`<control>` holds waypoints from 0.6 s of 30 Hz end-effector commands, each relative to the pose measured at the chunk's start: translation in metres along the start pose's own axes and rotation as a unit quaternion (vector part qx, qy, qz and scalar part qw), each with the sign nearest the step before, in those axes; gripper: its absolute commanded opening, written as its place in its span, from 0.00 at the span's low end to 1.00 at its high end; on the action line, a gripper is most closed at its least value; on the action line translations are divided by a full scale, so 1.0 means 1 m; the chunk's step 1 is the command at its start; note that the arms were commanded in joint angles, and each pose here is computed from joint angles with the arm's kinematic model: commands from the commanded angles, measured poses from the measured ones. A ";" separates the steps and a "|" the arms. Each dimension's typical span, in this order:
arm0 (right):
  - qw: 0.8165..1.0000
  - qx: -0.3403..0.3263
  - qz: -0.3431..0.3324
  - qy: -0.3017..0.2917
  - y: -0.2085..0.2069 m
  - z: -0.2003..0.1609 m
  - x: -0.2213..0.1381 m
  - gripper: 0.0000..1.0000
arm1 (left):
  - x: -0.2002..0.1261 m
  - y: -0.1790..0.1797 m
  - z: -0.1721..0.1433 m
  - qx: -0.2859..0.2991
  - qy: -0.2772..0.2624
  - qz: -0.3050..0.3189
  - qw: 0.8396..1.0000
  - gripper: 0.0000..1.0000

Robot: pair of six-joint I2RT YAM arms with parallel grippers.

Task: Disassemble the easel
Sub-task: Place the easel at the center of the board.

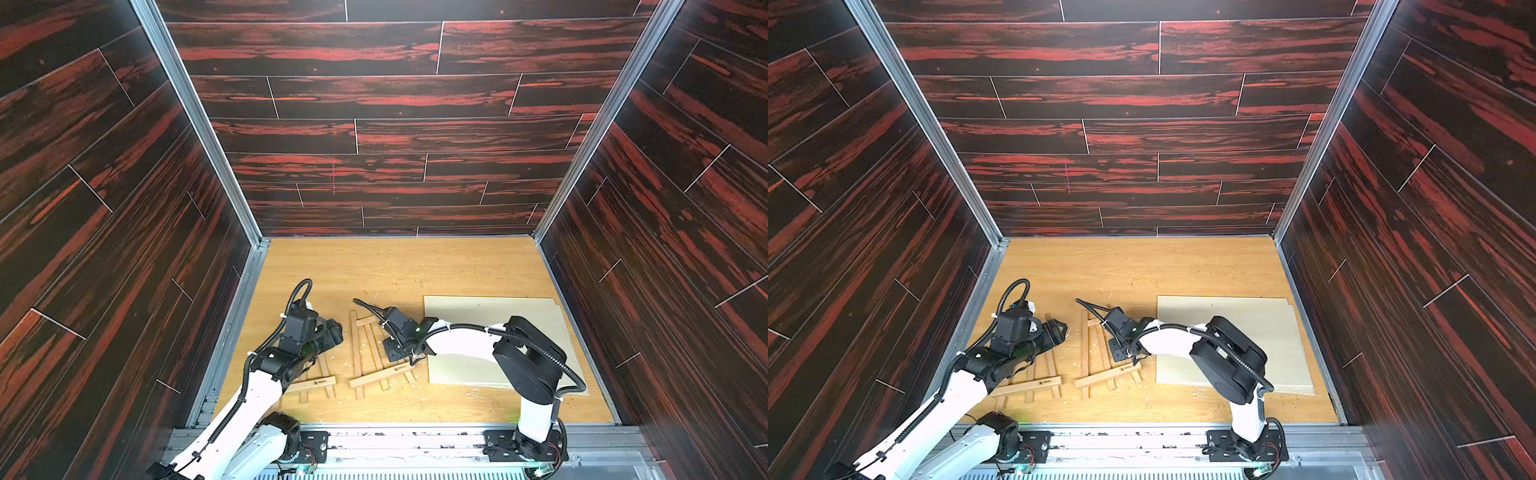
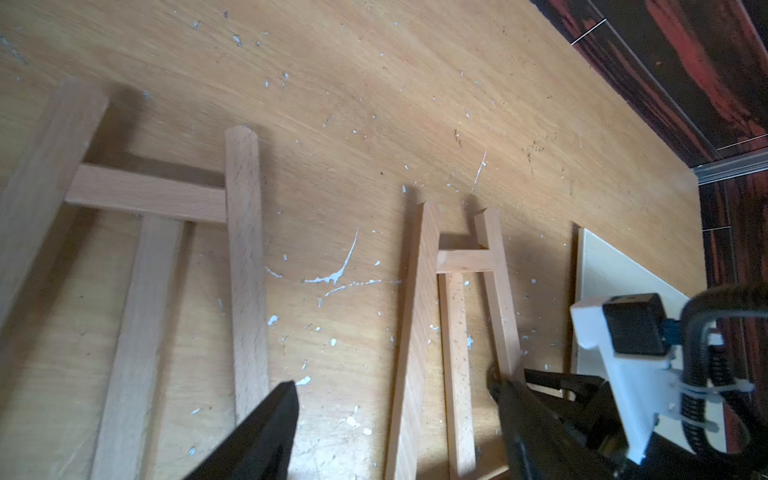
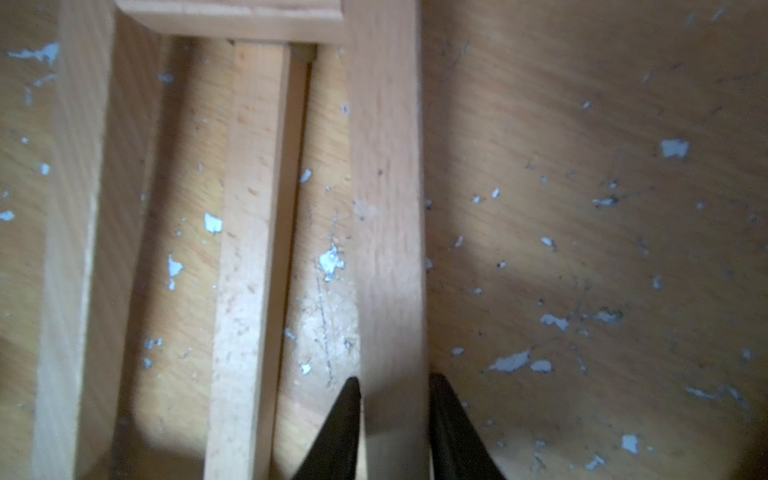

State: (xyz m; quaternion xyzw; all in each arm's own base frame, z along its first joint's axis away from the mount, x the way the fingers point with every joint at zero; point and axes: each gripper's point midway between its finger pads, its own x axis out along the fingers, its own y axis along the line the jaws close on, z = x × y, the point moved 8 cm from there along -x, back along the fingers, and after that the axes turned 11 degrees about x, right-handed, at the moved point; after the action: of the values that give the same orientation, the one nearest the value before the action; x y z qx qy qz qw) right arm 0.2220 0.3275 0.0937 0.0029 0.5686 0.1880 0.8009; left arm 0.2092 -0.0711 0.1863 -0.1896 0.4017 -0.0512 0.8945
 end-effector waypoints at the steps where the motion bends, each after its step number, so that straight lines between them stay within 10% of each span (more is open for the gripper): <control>1: 1.000 0.002 -0.015 0.007 0.001 0.000 0.000 0.39 | -0.009 0.000 0.006 0.009 -0.011 0.008 1.000 0.80; 18: 0.987 -0.003 0.062 -0.146 -0.024 0.030 -0.100 0.84 | -0.015 0.026 0.020 0.114 -0.049 0.127 0.984 0.98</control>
State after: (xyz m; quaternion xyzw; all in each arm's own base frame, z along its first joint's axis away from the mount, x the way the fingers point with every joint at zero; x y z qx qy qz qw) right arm 0.2232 0.2971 0.1721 0.0442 0.4832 0.2190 0.8465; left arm 0.2097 -0.0490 0.1911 -0.0859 0.3869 -0.0029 0.9181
